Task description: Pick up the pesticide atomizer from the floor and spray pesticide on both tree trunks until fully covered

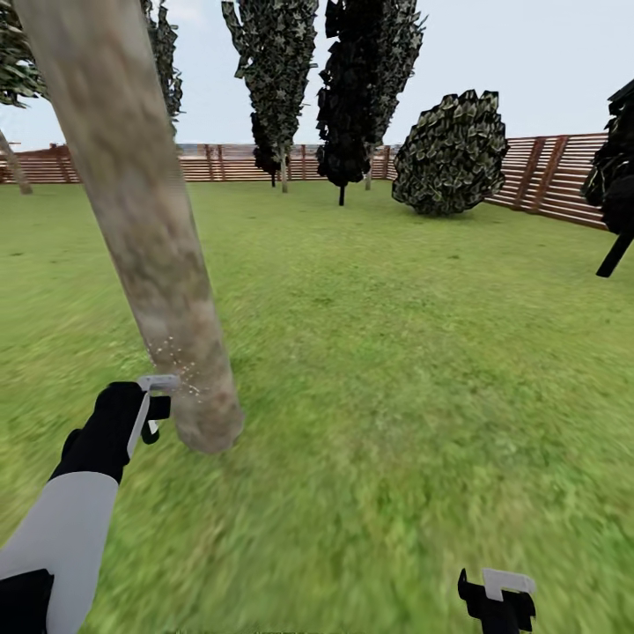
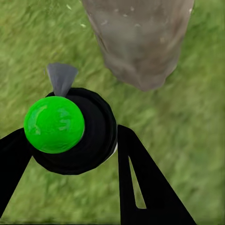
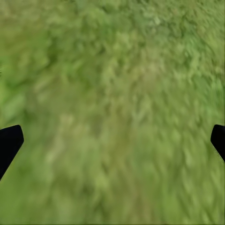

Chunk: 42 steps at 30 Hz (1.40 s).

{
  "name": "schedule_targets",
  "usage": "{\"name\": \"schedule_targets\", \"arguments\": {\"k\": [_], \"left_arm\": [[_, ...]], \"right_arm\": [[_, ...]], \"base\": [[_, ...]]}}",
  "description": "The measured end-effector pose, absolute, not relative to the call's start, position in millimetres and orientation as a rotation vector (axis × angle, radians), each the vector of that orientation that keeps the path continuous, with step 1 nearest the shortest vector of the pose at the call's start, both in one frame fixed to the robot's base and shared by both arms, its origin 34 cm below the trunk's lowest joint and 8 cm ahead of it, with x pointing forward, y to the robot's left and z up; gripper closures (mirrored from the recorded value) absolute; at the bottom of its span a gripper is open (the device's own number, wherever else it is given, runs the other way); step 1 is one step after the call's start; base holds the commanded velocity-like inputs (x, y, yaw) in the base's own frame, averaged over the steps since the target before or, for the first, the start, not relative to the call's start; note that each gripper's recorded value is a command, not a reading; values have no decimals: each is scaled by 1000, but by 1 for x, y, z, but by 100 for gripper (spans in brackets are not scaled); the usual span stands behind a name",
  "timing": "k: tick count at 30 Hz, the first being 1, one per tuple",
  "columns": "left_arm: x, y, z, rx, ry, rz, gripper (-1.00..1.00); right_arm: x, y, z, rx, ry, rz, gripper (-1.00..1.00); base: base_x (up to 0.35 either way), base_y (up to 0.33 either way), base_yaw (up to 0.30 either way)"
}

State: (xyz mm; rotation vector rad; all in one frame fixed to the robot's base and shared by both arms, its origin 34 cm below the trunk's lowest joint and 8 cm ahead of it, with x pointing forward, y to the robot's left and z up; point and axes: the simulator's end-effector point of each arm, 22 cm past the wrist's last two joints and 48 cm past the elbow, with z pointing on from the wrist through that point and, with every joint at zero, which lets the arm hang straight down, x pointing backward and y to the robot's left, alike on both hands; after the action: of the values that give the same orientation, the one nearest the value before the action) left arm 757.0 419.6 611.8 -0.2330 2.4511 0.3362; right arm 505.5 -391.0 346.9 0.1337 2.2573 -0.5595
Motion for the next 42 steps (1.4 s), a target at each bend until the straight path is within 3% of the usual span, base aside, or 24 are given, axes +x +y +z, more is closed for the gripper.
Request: {"name": "schedule_targets", "arguments": {"k": [6,22,42], "left_arm": [[758,416,611,-227,2452,333,100],[757,413,609,-221,2455,332,100],[757,413,609,-222,2454,333,100]], "right_arm": [[506,-391,347,134,2257,-559,-100],[505,-391,347,133,2258,-558,-100],[506,-391,347,133,2258,-558,-100]], "base": [[83,-271,202],[178,-229,8],[92,-259,265]]}}
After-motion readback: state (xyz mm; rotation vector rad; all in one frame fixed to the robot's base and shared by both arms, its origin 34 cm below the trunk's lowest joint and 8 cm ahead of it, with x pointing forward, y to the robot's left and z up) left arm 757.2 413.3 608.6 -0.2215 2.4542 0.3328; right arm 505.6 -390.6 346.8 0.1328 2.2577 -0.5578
